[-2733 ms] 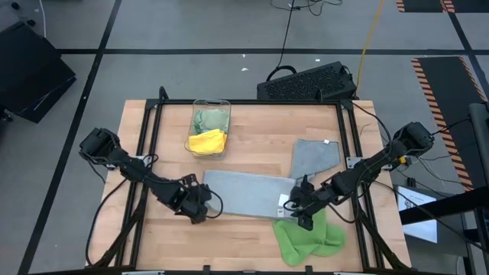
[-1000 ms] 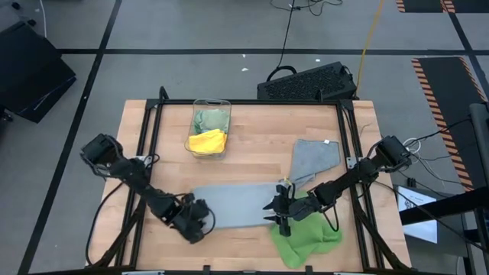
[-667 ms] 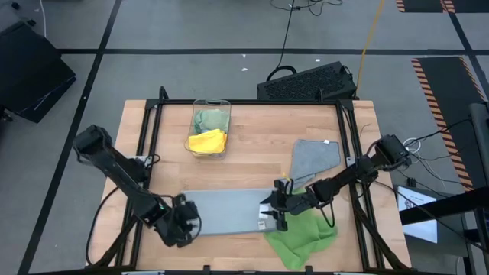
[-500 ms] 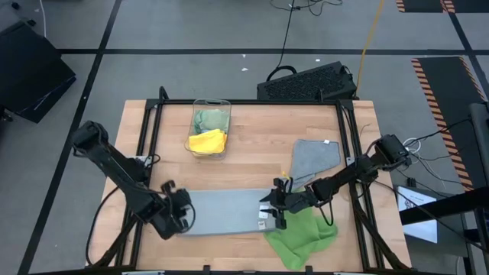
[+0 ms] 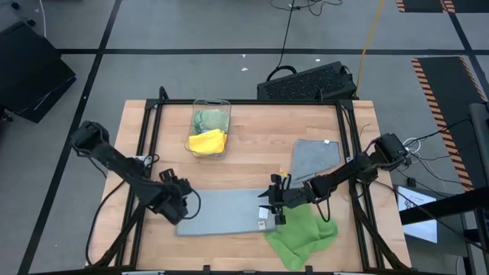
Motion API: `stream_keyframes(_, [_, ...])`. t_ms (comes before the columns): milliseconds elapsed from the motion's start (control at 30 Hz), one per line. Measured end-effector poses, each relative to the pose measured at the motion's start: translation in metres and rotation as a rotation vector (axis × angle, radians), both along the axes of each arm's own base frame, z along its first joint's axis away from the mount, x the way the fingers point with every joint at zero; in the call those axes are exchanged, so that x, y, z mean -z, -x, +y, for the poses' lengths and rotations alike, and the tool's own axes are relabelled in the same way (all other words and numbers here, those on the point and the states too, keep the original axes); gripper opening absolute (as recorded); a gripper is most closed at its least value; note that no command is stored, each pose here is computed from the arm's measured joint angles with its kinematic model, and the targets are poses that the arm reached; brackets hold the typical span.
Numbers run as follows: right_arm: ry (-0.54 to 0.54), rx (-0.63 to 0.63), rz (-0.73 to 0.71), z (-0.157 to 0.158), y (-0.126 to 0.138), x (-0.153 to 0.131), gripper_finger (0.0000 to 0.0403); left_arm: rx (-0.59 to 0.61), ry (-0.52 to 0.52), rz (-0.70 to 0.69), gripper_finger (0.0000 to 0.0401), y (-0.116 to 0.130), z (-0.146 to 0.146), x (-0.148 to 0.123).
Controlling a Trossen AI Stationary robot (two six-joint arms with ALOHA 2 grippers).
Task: Fold microfiber towels
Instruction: Fold the left gray microfiber cloth on the table
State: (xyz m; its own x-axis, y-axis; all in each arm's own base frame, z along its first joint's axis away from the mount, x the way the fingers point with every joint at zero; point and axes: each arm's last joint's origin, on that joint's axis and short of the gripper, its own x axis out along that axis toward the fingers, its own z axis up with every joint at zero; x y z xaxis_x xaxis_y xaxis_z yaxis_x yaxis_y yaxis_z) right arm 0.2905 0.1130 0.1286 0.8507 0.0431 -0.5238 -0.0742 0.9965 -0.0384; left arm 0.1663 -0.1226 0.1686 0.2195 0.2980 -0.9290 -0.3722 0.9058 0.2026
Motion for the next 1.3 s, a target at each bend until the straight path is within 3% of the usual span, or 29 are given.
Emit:
stream_keyframes(167, [-0.020, -0.071, 0.009, -0.006, -0.003, 0.000, 0.0155, 0.038, 0.038, 0.093, 0.0263, -0.005, 0.015, 0.008])
stream_keyframes(267, [-0.019, -0.086, 0.013, -0.008, -0.004, 0.000, 0.0155, 0.025, 0.112, 0.136, 0.0250, -0.003, 0.027, 0.019])
stream_keyframes(467, [-0.036, -0.082, 0.020, -0.006, -0.003, 0.000, 0.0155, 0.029, 0.279, 0.046, 0.0215, 0.000, 0.040, 0.033])
stream_keyframes(667, [-0.096, -0.050, -0.004, -0.005, -0.004, -0.002, 0.0155, 0.053, 0.301, 0.041, 0.0107, 0.007, 0.040, 0.034])
stream_keyframes(767, [-0.167, -0.025, -0.064, -0.004, -0.007, -0.008, 0.0155, 0.075, 0.314, 0.036, 0.0036, 0.010, 0.040, 0.031])
stream_keyframes(833, [-0.230, 0.000, -0.108, -0.004, -0.010, -0.012, 0.0155, 0.062, 0.324, 0.028, 0.0012, 0.012, 0.041, 0.028])
stream_keyframes(1033, [-0.328, 0.087, -0.170, -0.016, -0.025, -0.026, 0.0155, 0.063, 0.347, -0.056, 0.0008, 0.004, 0.037, 0.007])
stream_keyframes(1167, [-0.309, 0.073, -0.174, -0.032, -0.040, -0.038, 0.0159, 0.064, 0.339, -0.083, 0.0009, -0.003, 0.035, -0.008])
stream_keyframes(1300, [-0.265, 0.025, -0.198, -0.047, -0.061, -0.056, 0.0188, 0.025, 0.359, -0.092, 0.0011, -0.008, 0.033, -0.022])
